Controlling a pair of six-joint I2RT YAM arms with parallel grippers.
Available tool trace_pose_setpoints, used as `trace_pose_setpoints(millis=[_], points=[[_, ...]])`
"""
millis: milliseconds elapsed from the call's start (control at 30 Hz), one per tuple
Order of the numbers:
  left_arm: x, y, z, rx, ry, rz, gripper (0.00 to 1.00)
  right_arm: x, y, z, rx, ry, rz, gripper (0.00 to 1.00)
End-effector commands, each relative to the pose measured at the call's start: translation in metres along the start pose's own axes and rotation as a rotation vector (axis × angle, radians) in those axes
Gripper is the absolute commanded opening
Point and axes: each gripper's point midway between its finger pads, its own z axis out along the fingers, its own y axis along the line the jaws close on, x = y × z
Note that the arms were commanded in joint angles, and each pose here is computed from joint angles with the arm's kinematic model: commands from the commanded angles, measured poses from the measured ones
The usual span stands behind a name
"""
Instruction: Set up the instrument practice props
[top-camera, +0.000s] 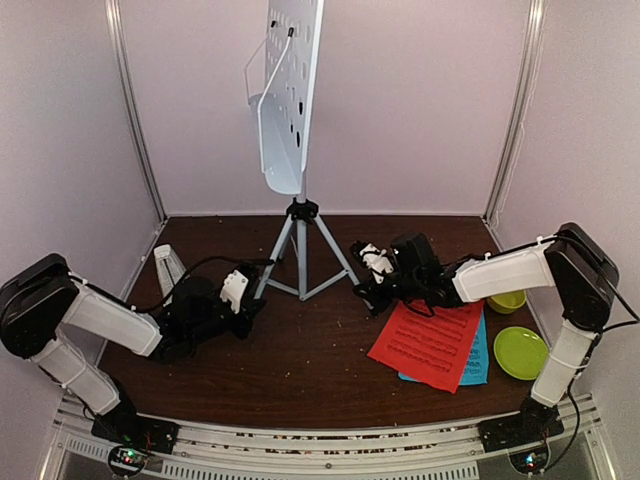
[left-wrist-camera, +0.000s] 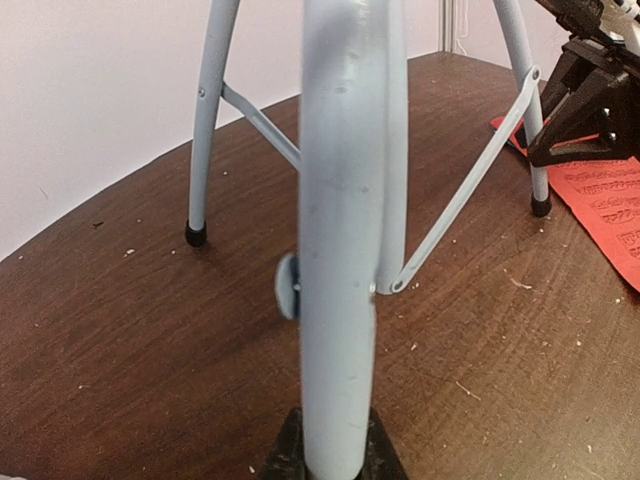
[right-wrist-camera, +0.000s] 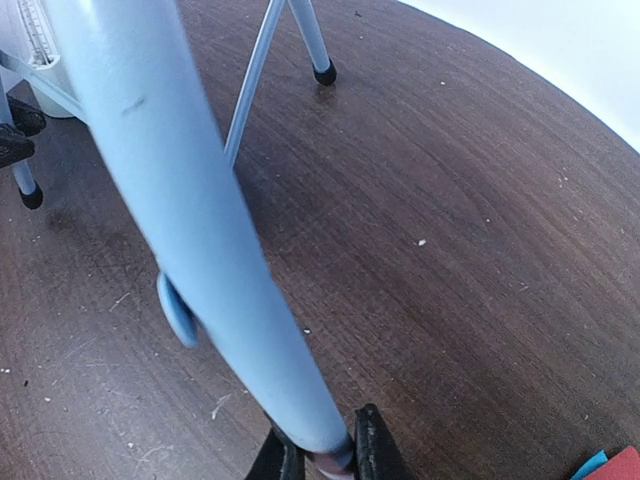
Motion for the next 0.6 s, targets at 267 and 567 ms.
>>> trace_pose_setpoints(millis=[267,567], points=[[0.033,0.037,0.017,-0.184,0.086,-0.085,0.00,0.008,-0.080,0.007,0.354,0.060,0.130,0.00],[0.084,0.090,-0.044,-0.438,0.151,-0.205,0.00,0.037,-0.153,-0.036,0.493,0.012,0.359,0.00]])
